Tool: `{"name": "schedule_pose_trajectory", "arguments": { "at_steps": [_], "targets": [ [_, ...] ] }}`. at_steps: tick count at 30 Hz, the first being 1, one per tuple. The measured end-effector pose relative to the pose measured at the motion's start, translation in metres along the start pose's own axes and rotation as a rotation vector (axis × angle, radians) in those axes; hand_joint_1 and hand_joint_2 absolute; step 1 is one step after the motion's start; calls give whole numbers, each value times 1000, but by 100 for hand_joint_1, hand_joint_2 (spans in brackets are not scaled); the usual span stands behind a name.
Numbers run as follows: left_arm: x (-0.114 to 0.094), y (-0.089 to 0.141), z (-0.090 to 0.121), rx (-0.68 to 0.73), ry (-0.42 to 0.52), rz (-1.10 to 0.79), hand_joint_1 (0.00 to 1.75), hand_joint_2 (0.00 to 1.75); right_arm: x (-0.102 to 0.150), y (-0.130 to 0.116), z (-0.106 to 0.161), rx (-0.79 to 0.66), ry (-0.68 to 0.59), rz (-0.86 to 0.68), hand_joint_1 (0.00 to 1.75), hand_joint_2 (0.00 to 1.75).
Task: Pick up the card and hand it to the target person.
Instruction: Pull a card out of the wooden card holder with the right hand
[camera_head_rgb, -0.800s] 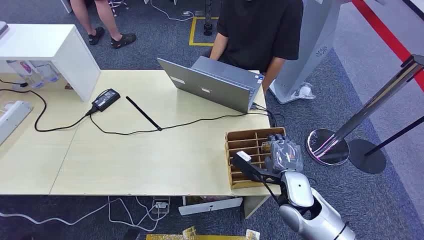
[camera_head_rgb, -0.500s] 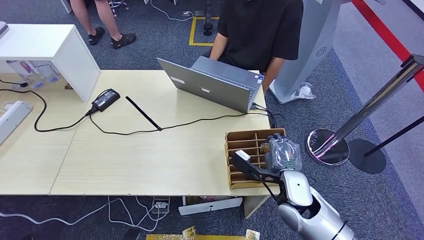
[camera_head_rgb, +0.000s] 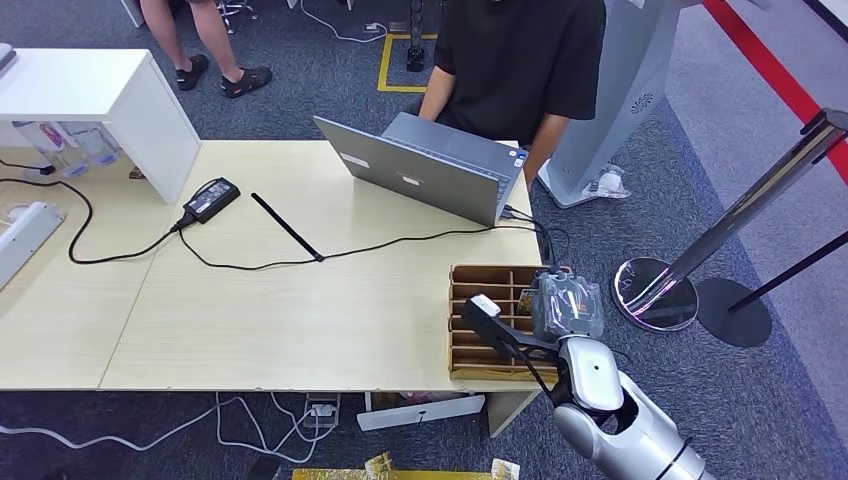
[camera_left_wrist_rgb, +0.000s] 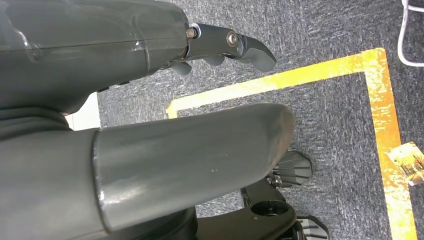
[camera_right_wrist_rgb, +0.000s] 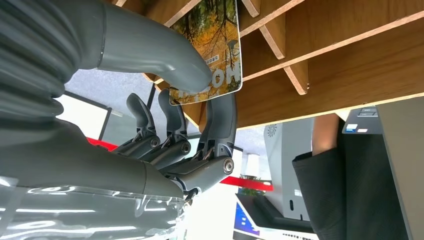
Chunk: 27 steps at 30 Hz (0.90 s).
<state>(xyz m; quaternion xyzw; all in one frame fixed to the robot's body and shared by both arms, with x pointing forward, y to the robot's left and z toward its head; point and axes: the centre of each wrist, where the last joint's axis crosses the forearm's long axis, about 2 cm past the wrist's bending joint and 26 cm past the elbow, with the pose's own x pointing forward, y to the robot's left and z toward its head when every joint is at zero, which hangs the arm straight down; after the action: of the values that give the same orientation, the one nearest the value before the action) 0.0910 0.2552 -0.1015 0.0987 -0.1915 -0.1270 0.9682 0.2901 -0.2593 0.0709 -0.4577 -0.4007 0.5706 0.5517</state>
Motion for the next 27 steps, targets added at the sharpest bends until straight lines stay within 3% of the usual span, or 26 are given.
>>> {"name": "schedule_pose_trajectory", "arguments": {
  "at_steps": [14, 19, 27],
  "targets": [
    [0, 0, 0, 0, -2, -2, 0, 0, 2, 1, 1, -16, -1, 8, 133, 175],
    [1, 0, 0, 1, -5, -4, 0, 0, 3, 1, 1, -32, -4, 22, 160, 175],
    [1, 0, 0, 1, -9, -3, 0, 0, 4, -1, 3, -103, -10, 30, 159, 175]
  ]
}}
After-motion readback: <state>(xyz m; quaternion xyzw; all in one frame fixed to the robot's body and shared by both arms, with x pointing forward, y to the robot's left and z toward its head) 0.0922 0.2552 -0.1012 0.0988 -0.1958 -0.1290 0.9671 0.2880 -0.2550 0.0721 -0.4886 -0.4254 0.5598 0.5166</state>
